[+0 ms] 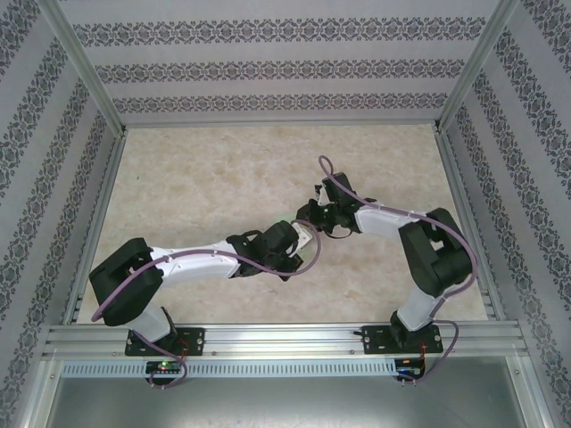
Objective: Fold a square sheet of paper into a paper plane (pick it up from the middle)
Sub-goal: Third fold the triangle at the center of the table.
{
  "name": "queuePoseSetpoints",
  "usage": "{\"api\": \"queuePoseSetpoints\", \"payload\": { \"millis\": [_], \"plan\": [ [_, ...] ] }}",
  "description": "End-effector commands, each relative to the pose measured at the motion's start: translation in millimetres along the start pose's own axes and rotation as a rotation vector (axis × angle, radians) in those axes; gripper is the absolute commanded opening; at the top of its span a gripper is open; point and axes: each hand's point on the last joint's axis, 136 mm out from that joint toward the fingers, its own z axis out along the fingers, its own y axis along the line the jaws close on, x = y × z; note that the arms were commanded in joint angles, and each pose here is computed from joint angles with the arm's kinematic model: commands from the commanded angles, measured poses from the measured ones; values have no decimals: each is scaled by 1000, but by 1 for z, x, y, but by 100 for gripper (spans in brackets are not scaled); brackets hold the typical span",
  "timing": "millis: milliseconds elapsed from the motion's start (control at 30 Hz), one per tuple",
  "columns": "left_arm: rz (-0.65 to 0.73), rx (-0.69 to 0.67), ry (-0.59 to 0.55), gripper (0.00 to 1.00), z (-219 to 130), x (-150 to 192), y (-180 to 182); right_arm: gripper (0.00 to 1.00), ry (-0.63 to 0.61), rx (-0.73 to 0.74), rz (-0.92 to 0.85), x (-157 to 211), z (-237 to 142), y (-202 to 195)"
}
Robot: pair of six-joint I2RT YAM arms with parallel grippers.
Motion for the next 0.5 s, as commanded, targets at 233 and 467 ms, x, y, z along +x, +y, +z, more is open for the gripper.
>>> {"api": "queuePoseSetpoints", "payload": {
  "millis": [233,467],
  "plan": [
    [-45,109,7,0,-1,-5,4,13,163,115,-82,23,32,-23],
    [-97,138,33,0,5,0,18,13,189,137,-85,31,37,-30]
  ]
}}
